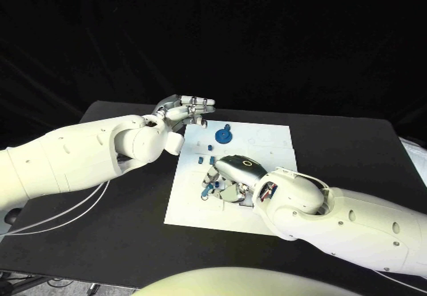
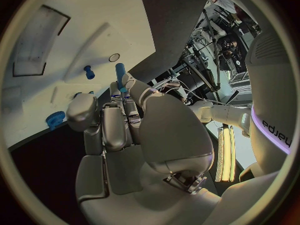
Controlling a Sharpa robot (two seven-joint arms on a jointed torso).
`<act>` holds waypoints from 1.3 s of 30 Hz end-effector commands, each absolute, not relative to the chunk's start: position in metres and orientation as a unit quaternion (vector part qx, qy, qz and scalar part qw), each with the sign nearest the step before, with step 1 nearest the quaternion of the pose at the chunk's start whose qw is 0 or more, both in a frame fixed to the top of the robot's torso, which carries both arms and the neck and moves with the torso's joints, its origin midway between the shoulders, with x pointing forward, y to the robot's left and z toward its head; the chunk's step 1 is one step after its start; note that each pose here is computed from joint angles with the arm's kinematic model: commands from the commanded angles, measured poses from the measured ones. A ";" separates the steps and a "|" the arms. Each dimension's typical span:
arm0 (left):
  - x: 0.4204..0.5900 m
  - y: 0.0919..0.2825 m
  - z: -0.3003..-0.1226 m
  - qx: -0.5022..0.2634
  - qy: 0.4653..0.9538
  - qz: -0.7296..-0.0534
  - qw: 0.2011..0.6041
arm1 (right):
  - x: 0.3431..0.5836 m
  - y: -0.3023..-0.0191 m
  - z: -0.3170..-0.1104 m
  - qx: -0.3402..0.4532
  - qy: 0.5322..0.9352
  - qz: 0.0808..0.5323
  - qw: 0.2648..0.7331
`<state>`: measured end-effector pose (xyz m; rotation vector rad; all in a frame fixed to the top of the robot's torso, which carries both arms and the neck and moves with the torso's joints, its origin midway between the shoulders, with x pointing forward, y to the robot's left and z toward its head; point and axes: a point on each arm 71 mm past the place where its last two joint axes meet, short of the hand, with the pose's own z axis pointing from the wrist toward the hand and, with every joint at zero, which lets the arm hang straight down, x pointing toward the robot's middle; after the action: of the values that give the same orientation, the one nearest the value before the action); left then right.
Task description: Assemble the parts on the task board
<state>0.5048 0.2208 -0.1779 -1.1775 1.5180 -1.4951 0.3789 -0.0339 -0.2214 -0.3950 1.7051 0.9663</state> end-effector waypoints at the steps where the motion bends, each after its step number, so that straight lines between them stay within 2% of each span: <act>1: 0.504 0.218 -0.177 -0.447 0.587 -0.583 0.341 | 0.378 -0.031 -0.226 -0.189 0.724 0.395 0.533; 8: 0.504 0.217 -0.177 -0.446 0.587 -0.584 0.339 | 0.378 -0.027 -0.230 -0.195 0.727 0.387 0.533; 26: 0.504 0.218 -0.177 -0.447 0.588 -0.583 0.339 | 0.379 -0.024 -0.236 -0.230 0.738 0.329 0.543; 39: 0.504 0.217 -0.177 -0.447 0.588 -0.583 0.339 | 0.375 -0.013 -0.237 -0.254 0.738 0.330 0.532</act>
<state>0.5046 0.2200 -0.1781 -1.1770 1.5236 -1.4969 0.3763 -0.0129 -0.2304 -0.5591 1.7293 0.8274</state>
